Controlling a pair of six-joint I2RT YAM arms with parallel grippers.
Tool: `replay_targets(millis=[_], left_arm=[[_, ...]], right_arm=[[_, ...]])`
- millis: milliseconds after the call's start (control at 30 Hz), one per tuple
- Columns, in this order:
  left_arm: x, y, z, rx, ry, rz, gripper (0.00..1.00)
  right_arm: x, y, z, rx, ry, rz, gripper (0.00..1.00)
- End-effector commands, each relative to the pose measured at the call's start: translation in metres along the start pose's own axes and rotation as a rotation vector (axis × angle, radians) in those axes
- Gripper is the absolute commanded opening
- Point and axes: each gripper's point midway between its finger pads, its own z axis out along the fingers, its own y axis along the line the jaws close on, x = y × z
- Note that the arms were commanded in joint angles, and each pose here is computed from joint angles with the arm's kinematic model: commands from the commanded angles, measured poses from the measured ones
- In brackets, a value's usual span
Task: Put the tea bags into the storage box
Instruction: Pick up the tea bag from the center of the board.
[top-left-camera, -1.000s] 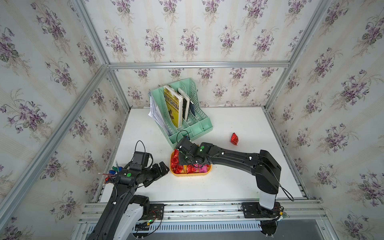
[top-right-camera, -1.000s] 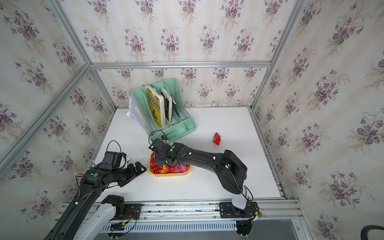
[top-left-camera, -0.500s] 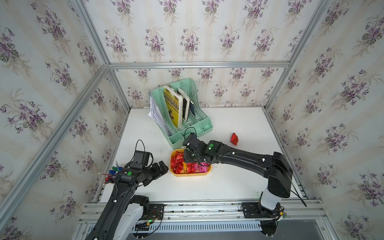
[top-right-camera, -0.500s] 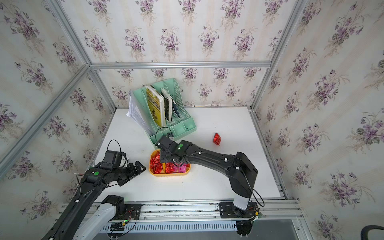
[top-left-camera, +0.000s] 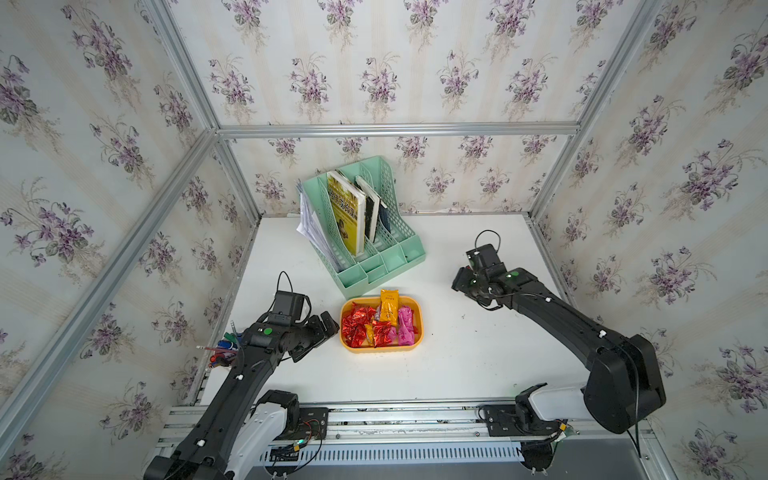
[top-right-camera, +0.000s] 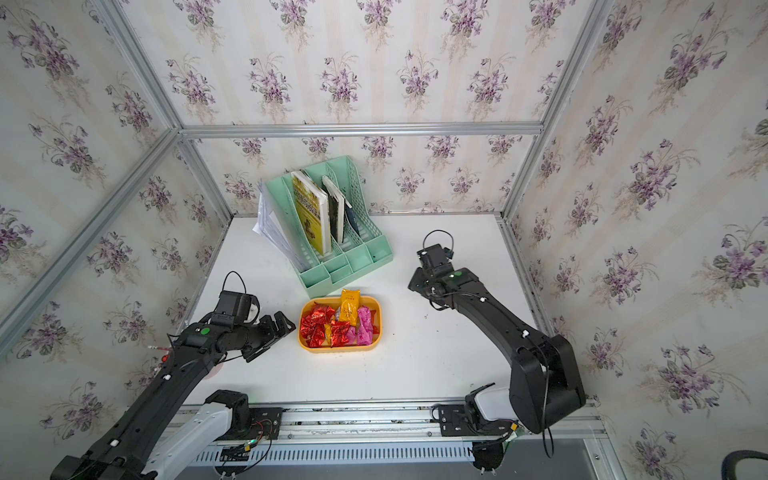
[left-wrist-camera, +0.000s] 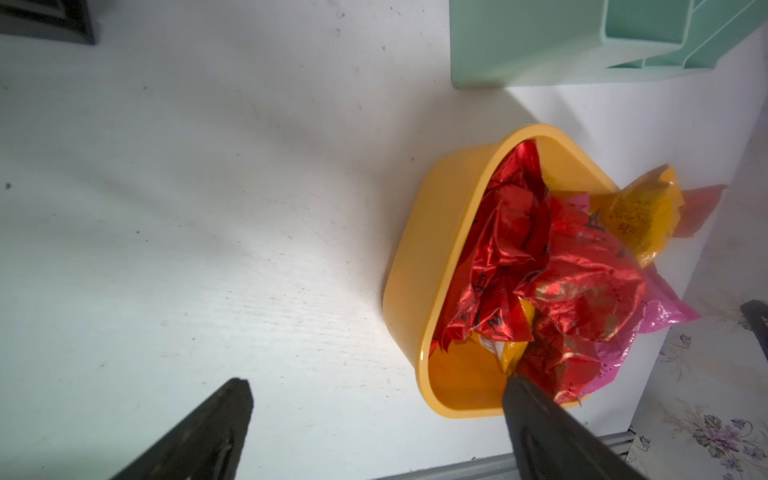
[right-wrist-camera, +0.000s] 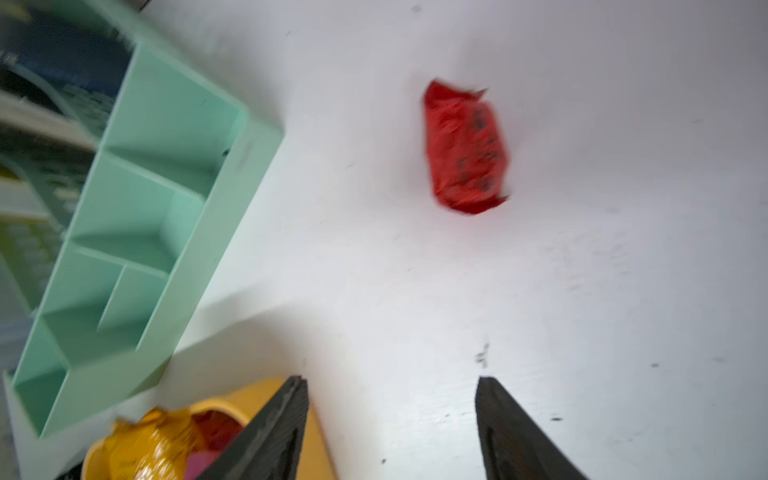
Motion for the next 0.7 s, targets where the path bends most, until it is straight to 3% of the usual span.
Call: replay_targets(millis=[0, 133, 233, 467, 667], left_arm=[[-0.012, -0.003, 0.002, 0.002, -0.046, -0.028, 0.99], [-0.017, -0.004, 0.006, 0.003, -0.057, -0.058, 0.99], [-0.020, -0.004, 0.006, 0.001, -0.071, -0.074, 0.99], [-0.016, 0.004, 0.002, -0.011, -0.092, -0.107, 0.99], [-0.006, 0.015, 0.000, -0.025, -0.095, -0.122, 0.99]], right_arm=[[-0.015, -0.009, 0.010, -0.011, 0.010, -0.059, 0.77], [-0.033, -0.017, 0.032, 0.073, 0.028, -0.168, 0.92], [-0.045, -0.016, 0.050, 0.122, 0.036, -0.240, 0.97], [-0.060, -0.017, 0.085, 0.224, 0.074, -0.325, 0.95], [-0.045, -0.022, 0.113, 0.230, 0.145, -0.347, 0.80]])
